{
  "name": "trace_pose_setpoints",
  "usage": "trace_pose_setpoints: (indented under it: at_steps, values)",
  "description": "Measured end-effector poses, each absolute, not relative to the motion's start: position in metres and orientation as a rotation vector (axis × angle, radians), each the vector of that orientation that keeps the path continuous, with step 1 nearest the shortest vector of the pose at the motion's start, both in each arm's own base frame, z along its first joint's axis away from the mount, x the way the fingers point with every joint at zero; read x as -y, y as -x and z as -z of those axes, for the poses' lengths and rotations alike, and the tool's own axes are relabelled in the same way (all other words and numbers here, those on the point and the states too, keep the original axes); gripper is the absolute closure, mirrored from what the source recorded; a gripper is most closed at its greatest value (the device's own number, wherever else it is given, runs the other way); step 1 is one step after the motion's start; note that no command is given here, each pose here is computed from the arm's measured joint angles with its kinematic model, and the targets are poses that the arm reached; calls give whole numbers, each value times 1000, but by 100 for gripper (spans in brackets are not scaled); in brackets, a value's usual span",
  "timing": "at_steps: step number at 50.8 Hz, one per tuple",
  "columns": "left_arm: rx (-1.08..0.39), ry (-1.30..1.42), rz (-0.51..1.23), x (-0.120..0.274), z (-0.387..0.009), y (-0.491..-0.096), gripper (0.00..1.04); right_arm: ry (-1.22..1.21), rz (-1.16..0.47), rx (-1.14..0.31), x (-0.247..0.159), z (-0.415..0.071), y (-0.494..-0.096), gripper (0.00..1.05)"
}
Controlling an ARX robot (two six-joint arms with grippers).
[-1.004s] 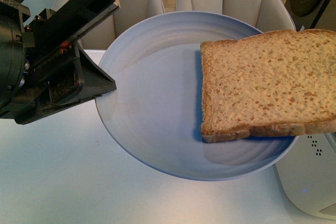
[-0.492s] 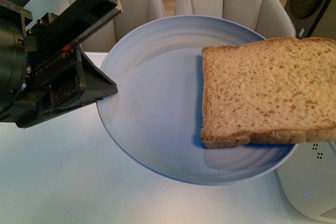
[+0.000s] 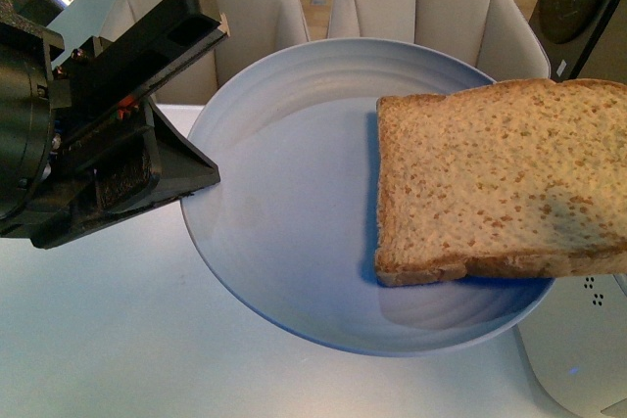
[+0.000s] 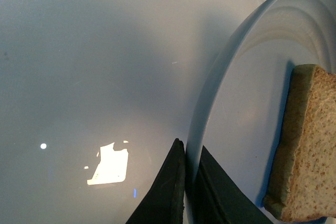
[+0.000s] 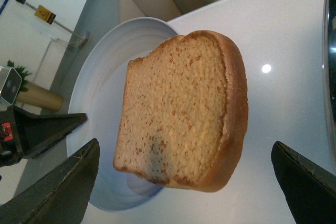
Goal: Left arm holds plate, right arm toasts bread
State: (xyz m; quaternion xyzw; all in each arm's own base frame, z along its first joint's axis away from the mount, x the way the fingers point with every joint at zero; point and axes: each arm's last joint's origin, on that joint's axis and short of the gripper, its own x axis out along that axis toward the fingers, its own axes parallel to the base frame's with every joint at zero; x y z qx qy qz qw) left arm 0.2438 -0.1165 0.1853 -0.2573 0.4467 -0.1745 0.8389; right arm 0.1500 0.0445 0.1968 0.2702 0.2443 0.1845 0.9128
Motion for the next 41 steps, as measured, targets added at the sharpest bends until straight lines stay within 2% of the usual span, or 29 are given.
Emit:
trace_pose_setpoints:
  at_steps: [21,35,41]
  values:
    - [-945,544,369,116,-185,-244,102,-673,-385,-597,-61,-186,-176,10]
    - [-945,544,369,116,-185,-244,102,-711,-383,-598,-61,-190,-178,61]
    - [-945,544,369,116,-185,-244,102,-722,-379,-586,-58,-192,-178,75]
